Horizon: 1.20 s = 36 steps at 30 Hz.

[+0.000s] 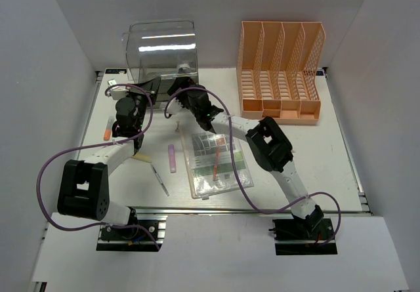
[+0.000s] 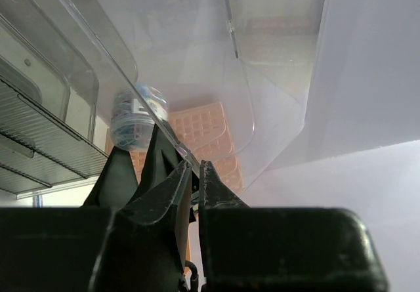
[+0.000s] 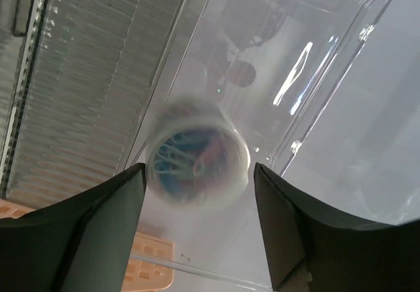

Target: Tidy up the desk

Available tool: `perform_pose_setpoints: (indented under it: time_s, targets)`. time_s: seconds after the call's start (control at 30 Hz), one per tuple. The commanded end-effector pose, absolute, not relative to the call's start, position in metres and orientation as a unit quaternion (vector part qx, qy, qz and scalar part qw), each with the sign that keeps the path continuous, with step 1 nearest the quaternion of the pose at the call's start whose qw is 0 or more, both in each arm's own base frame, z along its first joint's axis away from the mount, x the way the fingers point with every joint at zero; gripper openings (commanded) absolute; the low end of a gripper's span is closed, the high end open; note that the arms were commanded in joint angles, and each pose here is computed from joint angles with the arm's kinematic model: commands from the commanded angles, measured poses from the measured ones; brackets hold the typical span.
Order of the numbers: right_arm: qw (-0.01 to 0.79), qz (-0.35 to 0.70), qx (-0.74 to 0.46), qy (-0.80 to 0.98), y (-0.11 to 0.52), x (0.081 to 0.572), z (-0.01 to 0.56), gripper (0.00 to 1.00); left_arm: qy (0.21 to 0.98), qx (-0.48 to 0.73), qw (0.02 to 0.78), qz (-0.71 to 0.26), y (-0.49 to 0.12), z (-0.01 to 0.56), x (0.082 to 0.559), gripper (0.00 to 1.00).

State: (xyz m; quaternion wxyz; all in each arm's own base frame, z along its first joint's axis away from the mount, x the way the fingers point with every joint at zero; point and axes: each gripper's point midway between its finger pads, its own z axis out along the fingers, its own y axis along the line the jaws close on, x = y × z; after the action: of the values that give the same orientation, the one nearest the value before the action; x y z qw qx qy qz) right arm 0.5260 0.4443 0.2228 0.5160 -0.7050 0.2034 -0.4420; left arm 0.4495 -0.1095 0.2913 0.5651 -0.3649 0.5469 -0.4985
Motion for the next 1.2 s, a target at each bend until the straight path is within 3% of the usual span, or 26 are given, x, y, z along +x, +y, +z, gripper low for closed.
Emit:
perform_pose_setpoints:
  time_s: [0.0,0.4,0.57,0.67,0.7,0.83,1.0,1.17]
  targets:
    - [0.458,-0.507,-0.721,0.114,0.441,0.517,0.253,0.73,0.514,-0.335,0.586,-0.529,-0.111,0.333,0.438,0.0]
    - [0.492,-0.468,-0.727,0.102,0.444,0.497,0.258,0.72,0.515,-0.338,0.584,-0.53,-0.111,0.333,0.438,0.0]
    - [0.547,-0.401,-0.729,0.094,0.44,0.461,0.272,0.61,0.516,-0.339,0.582,-0.529,-0.111,0.332,0.439,0.0]
    - [0.565,-0.368,-0.734,0.086,0.432,0.438,0.271,0.49,0.515,-0.34,0.582,-0.529,-0.111,0.333,0.439,0.0]
    - [0.569,-0.338,-0.746,0.071,0.434,0.425,0.255,0.39,0.516,-0.342,0.581,-0.528,-0.111,0.332,0.439,0.0]
    - [0.593,-0.304,-0.741,0.08,0.417,0.394,0.262,0.2,0.518,-0.344,0.581,-0.526,-0.11,0.332,0.438,0.0]
    - [0.61,-0.237,-0.736,0.173,0.388,0.36,0.255,0.11,0.532,-0.36,0.572,-0.51,-0.108,0.316,0.441,0.0]
    - [0.597,-0.164,-0.696,0.364,0.354,0.369,0.266,0.12,0.561,-0.397,0.552,-0.471,-0.101,0.279,0.447,0.0]
